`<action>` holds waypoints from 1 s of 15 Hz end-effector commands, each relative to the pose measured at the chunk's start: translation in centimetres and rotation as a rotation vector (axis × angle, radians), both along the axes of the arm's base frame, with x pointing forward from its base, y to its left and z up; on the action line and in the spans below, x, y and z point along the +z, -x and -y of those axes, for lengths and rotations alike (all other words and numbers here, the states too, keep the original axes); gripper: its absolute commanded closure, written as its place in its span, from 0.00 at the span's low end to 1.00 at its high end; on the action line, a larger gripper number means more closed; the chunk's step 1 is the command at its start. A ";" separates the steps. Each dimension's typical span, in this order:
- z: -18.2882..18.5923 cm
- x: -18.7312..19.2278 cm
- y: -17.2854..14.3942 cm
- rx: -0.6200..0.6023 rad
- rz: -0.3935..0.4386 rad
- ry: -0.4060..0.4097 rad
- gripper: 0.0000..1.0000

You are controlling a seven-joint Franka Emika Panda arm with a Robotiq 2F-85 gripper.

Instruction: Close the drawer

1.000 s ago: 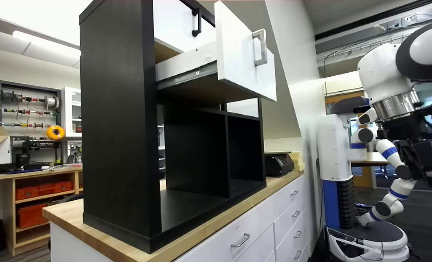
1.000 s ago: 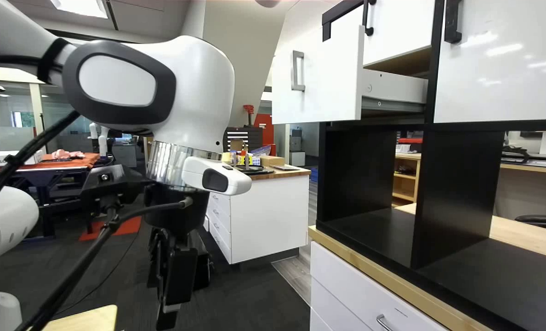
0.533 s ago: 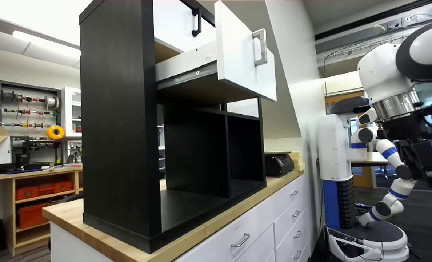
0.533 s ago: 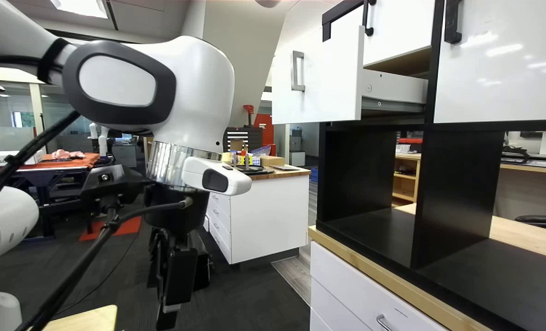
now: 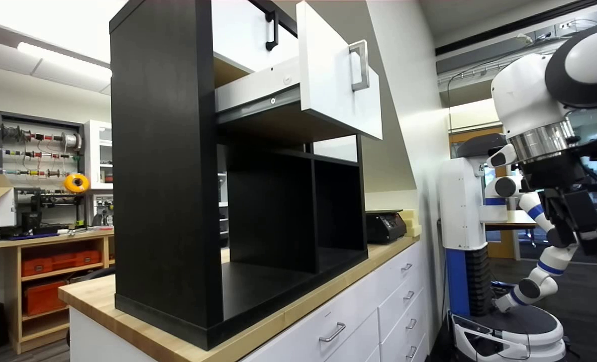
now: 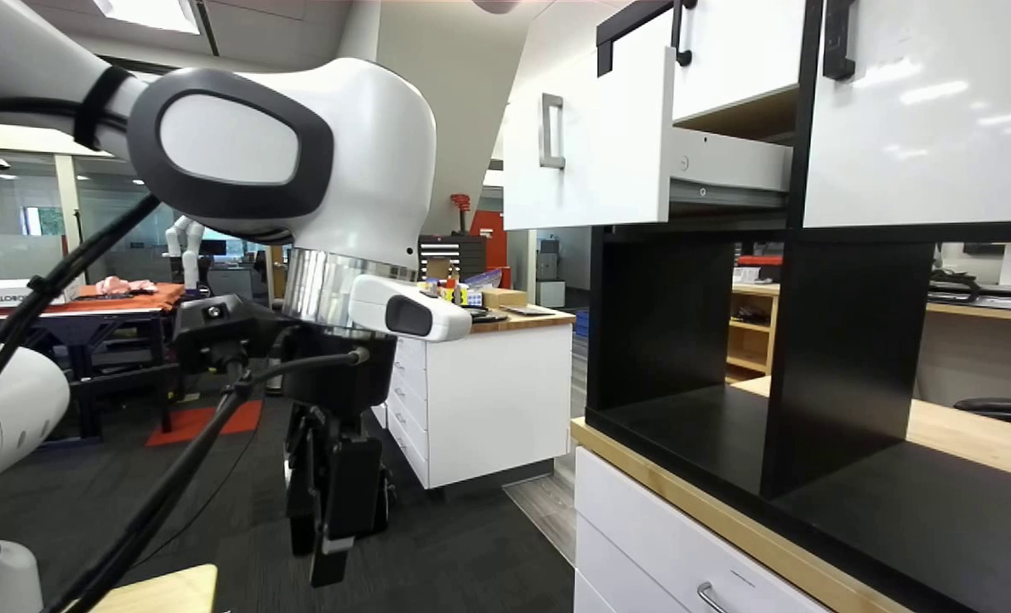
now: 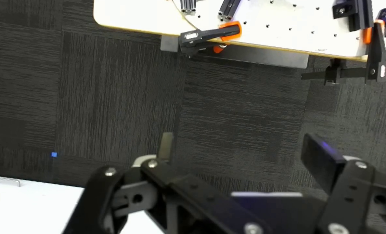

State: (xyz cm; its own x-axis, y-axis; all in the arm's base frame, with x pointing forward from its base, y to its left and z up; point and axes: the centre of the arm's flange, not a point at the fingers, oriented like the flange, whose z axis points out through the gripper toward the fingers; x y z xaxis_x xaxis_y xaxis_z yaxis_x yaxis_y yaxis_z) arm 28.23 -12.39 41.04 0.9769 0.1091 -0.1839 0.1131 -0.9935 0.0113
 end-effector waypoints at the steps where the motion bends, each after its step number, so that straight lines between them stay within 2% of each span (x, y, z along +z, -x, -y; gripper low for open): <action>1: -1.2 2.2 -2.2 0.009 0.054 0.007 0.00; 6: -3.0 6.4 -4.5 0.000 0.140 -0.005 0.00; 15: -6.7 14.2 -6.6 -0.057 0.294 -0.047 0.00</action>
State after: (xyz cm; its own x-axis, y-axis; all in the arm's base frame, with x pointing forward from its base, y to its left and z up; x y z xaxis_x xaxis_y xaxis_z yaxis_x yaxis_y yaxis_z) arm 33.68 -6.96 52.68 0.9925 0.0926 0.0803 0.0925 -0.9957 0.0044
